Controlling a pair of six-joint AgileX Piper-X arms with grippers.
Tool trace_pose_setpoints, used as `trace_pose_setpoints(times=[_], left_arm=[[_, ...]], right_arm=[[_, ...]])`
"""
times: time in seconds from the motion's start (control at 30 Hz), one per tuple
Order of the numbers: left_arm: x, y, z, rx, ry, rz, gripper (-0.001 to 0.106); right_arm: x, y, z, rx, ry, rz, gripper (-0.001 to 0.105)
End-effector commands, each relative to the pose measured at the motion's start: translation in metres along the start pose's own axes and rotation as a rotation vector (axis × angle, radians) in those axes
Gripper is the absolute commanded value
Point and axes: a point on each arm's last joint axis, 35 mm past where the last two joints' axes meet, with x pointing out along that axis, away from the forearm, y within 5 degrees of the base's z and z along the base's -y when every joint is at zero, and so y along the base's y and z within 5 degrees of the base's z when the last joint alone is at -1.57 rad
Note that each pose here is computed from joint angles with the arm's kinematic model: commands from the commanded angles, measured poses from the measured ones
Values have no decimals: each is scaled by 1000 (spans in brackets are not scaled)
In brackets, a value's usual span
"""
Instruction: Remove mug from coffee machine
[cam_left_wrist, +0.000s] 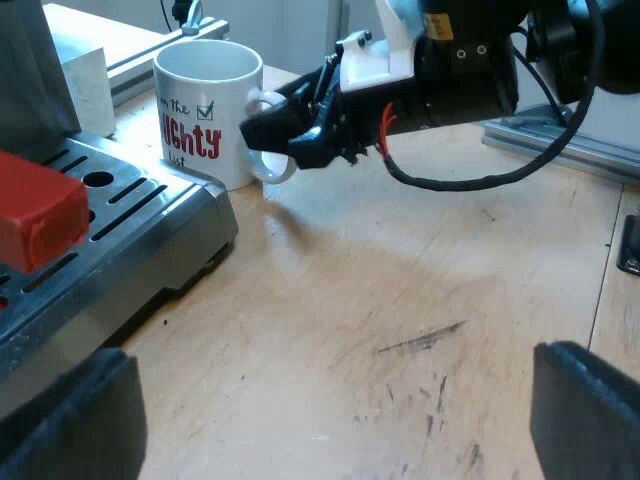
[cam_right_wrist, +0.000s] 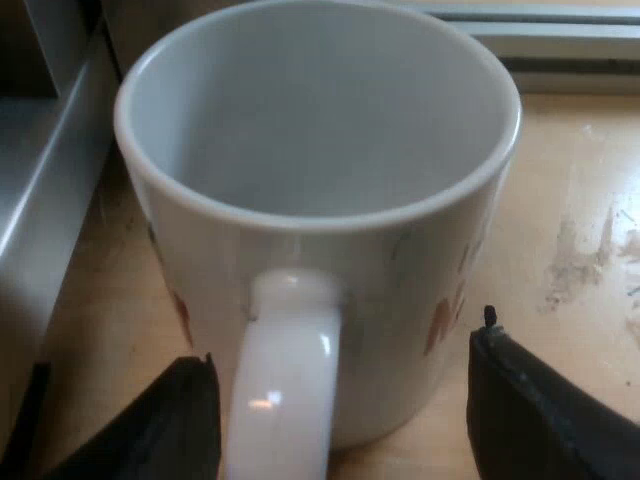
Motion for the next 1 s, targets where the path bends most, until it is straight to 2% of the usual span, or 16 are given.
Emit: trace_pose_setpoints(times=[0.03,0.13,0.33,0.43,0.57,0.63,0.7,0.77,0.87,0.97,1.0], left_arm=[[-1,-1,3,1,-17,-3,80],[-1,-1,4,6,-27,-5,80],[-1,-2,6,12,-43,-6,80],[-2,-3,9,-21,-52,-9,80],[-6,-5,17,-46,-68,6,80],[-9,-6,21,-56,-55,42,80],[-18,-9,29,-78,-14,128,80],[-28,-15,39,-87,7,157,80],[-39,-21,53,-135,-25,165,80],[-46,-26,64,-177,-62,178,80],[-50,-28,68,-184,-81,192,80]], right_arm=[[-8,-3,8,2,-3,37,58],[-18,-7,8,-8,42,67,58],[-49,-18,11,19,147,122,58],[-64,-25,18,19,194,146,58],[-86,-37,35,8,233,181,58],[-91,-39,39,8,232,181,58],[-115,-53,61,2,263,220,63],[-126,-58,71,-5,294,241,65],[-141,-65,87,-1,313,317,65],[-148,-69,97,6,308,331,65],[-157,-75,108,17,292,326,65]])
